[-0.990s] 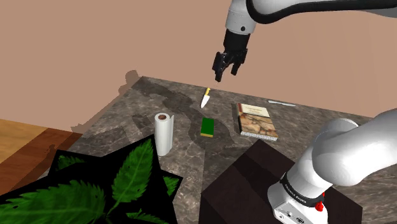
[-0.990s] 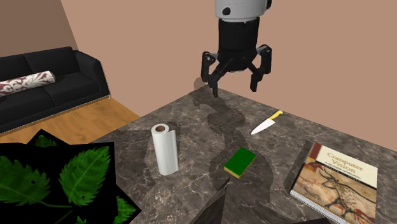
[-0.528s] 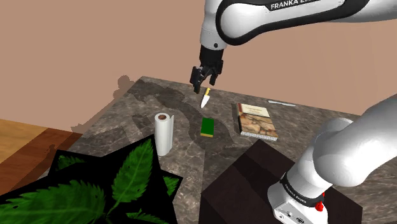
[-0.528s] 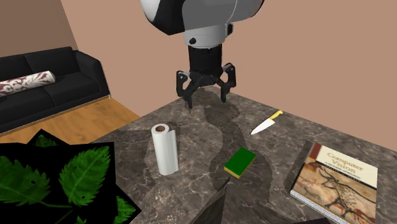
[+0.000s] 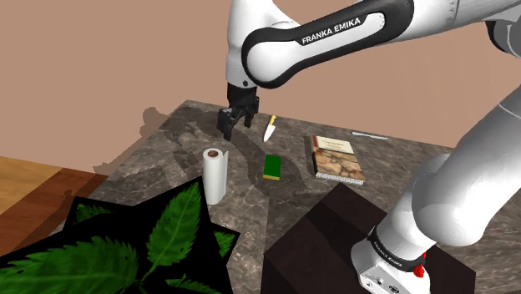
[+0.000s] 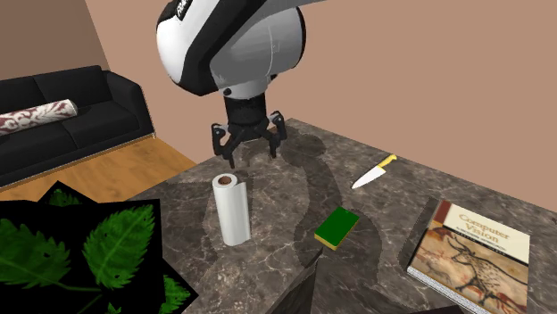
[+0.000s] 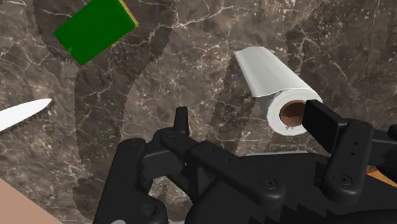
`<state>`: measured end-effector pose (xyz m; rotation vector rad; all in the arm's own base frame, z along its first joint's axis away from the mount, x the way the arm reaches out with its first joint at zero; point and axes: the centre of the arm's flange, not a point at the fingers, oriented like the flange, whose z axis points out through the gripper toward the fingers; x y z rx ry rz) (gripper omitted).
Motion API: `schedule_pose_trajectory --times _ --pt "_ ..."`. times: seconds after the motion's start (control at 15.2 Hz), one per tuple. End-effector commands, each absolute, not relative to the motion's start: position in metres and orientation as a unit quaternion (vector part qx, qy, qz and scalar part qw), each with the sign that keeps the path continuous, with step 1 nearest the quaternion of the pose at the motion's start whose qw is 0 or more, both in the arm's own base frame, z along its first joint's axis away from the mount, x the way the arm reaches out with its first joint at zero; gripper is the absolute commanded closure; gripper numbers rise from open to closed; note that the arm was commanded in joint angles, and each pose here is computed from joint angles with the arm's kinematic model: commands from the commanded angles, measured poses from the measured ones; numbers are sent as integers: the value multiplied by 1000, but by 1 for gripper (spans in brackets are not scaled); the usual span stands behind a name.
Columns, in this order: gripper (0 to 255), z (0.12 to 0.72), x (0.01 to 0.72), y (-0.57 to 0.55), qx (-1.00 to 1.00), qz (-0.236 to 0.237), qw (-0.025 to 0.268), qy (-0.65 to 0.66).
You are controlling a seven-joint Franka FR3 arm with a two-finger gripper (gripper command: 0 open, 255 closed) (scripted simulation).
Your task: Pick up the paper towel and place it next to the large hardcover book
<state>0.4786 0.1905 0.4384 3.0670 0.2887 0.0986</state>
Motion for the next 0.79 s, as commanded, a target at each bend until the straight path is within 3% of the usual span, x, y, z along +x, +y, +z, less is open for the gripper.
schedule_pose_trajectory --times 0.0,0.73 --pt "0 424 489 210 993 32 28 107" --pt "0 357 518 262 989 32 23 144"
